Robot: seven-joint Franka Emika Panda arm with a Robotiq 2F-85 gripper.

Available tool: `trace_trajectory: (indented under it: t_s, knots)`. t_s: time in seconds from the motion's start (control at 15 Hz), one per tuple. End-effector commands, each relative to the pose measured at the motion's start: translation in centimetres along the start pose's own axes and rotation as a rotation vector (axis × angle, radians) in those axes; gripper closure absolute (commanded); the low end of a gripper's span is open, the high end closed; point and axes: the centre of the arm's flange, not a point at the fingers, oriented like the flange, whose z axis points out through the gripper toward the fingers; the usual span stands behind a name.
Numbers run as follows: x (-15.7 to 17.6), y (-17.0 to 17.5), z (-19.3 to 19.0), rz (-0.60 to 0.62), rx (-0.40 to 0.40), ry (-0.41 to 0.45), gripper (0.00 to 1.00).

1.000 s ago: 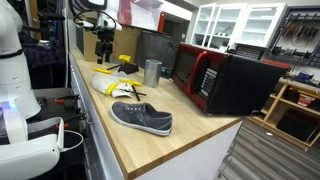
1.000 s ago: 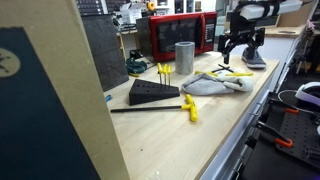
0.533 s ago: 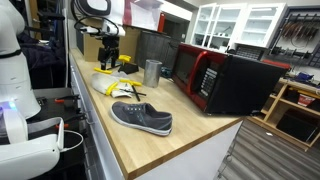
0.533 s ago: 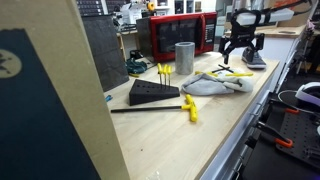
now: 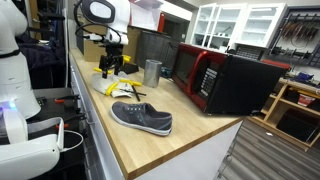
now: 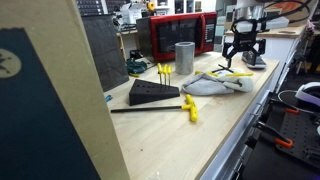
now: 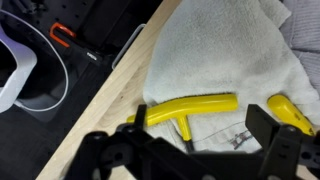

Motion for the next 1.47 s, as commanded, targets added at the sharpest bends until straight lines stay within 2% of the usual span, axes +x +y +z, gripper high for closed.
trace_trajectory:
  t_s: [0.0,0.47,0.87,1.4]
  knots:
    - [1.0,0.9,2.3,0.040,-0.024,0.010,0.00]
    - [3.0,2.7,4.9,0.047,-0.059,-0.016,0.00]
    - [4.0,3.8,5.3,0.010,-0.093,0.011,0.00]
    - [4.1,3.4,5.2,-0.009,-0.075,0.007,0.00]
